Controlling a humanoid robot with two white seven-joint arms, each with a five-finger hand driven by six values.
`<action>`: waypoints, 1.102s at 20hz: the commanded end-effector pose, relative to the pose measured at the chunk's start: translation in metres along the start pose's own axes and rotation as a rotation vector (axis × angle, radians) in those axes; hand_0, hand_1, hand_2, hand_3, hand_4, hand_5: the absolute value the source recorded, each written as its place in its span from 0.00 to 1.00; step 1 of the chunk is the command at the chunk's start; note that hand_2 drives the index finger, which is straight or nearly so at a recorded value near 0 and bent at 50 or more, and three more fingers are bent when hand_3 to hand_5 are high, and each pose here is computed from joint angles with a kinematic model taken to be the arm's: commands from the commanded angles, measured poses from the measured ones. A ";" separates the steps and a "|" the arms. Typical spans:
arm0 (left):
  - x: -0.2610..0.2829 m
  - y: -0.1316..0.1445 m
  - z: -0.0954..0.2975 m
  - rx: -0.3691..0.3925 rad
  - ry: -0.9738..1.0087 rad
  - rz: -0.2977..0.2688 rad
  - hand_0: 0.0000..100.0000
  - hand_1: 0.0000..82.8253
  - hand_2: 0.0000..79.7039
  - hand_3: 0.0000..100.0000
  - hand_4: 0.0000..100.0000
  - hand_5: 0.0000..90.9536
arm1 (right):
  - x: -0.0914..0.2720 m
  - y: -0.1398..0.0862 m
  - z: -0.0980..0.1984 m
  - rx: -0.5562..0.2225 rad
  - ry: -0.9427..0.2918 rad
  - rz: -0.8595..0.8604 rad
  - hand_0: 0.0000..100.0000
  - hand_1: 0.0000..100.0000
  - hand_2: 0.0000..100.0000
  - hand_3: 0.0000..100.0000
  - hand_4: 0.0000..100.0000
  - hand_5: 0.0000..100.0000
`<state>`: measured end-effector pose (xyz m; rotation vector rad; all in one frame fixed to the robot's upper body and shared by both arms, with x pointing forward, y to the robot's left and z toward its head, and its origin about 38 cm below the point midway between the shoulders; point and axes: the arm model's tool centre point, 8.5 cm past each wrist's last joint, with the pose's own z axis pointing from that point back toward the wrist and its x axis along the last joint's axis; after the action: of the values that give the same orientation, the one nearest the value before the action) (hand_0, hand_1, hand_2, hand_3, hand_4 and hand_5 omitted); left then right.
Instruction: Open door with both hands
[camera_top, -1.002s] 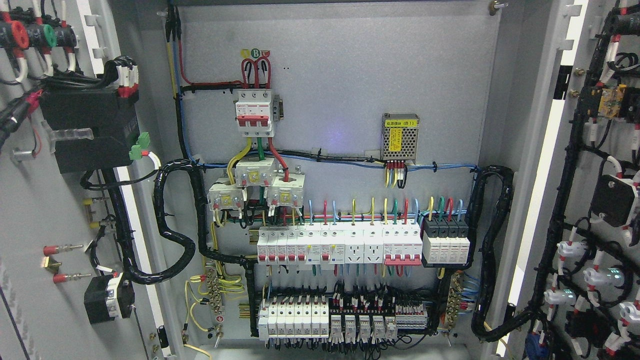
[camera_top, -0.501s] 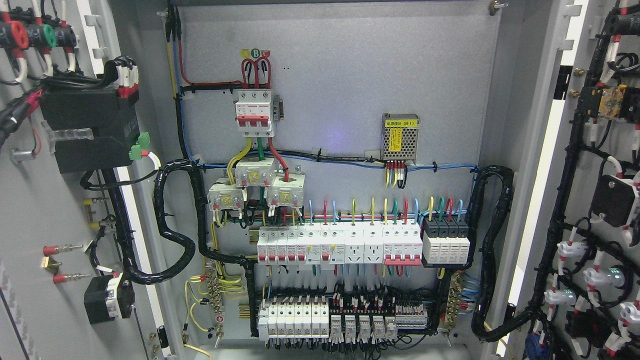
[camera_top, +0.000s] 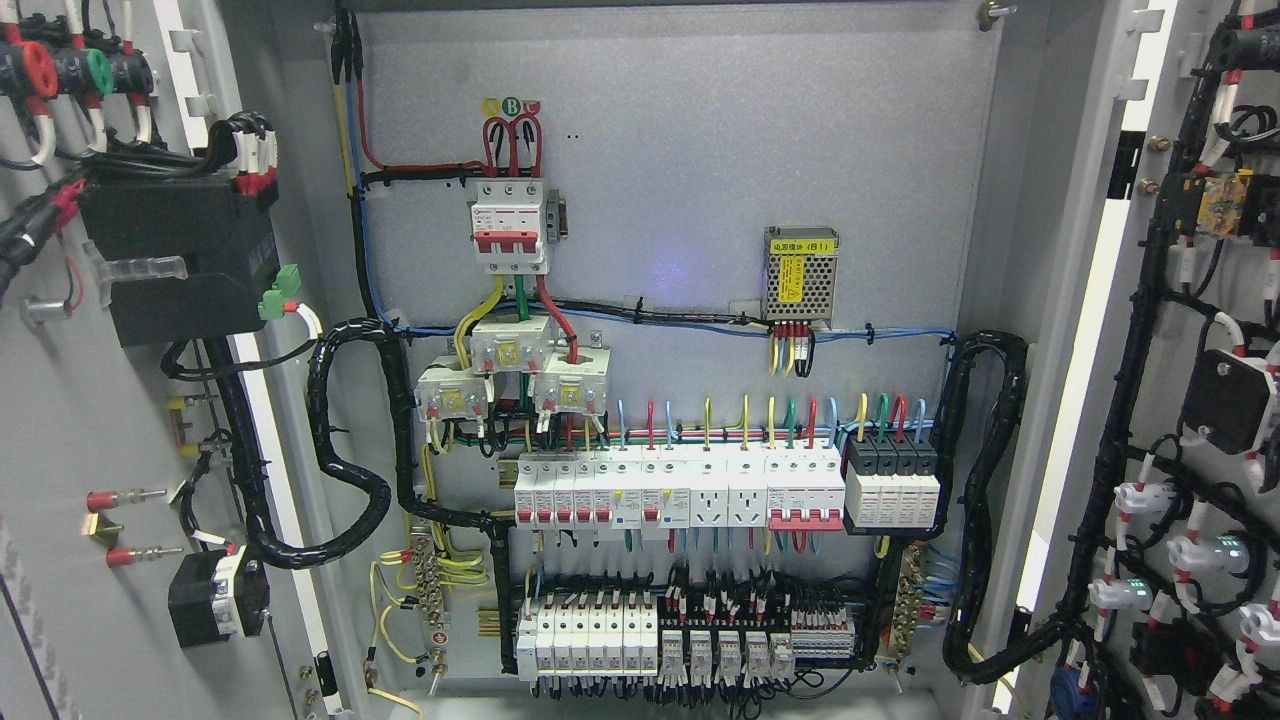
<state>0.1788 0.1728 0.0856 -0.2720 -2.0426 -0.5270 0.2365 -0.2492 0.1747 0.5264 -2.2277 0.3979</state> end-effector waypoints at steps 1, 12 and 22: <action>0.009 0.031 -0.025 0.086 -0.087 -0.078 0.00 0.00 0.00 0.00 0.04 0.00 | 0.017 -0.003 -0.014 -0.012 -0.074 -0.024 0.00 0.00 0.00 0.00 0.00 0.00; 0.013 0.055 -0.038 0.228 -0.142 -0.118 0.00 0.00 0.00 0.00 0.04 0.00 | 0.020 -0.019 -0.015 -0.045 -0.081 -0.046 0.00 0.00 0.00 0.00 0.00 0.00; 0.018 0.067 -0.030 0.292 -0.186 -0.140 0.00 0.00 0.00 0.00 0.04 0.00 | 0.022 -0.048 -0.005 -0.095 -0.053 -0.006 0.00 0.00 0.00 0.00 0.00 0.00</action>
<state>0.2206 0.2027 0.1257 -0.0622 -2.2513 -0.3116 0.2456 -0.2717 0.1977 0.5654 -2.2795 0.2744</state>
